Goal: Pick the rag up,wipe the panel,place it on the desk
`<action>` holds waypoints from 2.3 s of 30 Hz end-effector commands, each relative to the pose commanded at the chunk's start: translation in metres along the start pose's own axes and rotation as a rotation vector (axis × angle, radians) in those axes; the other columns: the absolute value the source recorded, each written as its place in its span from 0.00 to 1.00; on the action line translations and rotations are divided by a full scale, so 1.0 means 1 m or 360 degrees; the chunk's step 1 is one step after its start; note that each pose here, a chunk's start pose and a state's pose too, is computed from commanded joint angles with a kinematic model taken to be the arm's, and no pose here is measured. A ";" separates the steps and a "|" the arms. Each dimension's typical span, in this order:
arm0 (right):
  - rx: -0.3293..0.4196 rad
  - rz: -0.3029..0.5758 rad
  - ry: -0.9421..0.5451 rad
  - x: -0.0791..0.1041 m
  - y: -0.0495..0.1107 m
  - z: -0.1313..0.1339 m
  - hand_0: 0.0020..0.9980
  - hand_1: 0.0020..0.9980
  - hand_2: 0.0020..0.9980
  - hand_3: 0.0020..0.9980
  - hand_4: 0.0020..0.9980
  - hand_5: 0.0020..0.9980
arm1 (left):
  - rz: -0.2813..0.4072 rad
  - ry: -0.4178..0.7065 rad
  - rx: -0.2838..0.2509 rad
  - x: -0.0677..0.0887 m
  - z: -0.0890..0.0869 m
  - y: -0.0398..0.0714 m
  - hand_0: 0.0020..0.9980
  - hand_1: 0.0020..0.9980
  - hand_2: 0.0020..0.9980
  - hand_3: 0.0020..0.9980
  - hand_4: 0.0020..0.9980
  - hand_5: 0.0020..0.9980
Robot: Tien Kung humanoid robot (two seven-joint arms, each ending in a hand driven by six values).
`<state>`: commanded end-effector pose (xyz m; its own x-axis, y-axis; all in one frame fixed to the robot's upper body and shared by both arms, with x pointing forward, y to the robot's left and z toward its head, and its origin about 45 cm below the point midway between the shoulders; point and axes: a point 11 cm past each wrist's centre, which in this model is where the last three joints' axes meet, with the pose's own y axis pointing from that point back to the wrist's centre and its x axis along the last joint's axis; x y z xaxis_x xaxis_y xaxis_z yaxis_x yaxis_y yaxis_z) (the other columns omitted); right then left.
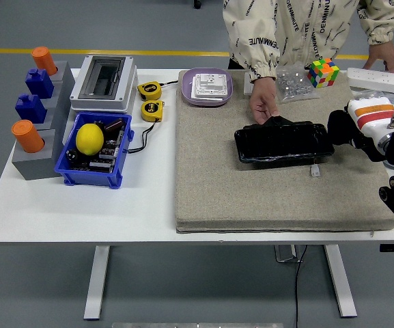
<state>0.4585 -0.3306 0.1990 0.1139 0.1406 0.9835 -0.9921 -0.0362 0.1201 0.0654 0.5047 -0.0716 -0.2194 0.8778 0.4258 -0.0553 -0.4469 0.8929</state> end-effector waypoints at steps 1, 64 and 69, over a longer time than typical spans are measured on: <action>0.0002 0.0001 0.0000 0.000 0.000 -0.001 0.28 0.32 0.36 0.36 0.91 0.01 | -0.0001 0.0000 -0.0001 0.000 0.000 0.000 0.64 0.66 0.68 0.57 0.61 0.51; 0.0614 0.0049 -0.0132 0.015 0.015 -0.193 0.29 0.32 0.36 0.36 0.92 0.01 | 0.0000 -0.0003 0.0001 0.000 0.000 0.000 0.63 0.66 0.68 0.57 0.61 0.51; 0.0687 0.0057 -0.0124 0.018 0.020 -0.210 0.29 0.32 0.36 0.36 0.92 0.01 | 0.0002 -0.0007 -0.0002 0.001 0.001 0.000 0.63 0.66 0.68 0.57 0.61 0.51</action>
<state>0.4295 -0.1206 0.1903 0.1001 0.0574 0.9933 -0.8845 -0.4522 0.1153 0.0659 0.5054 -0.0711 -0.2150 0.8780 0.4276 -0.0561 -0.4482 0.8922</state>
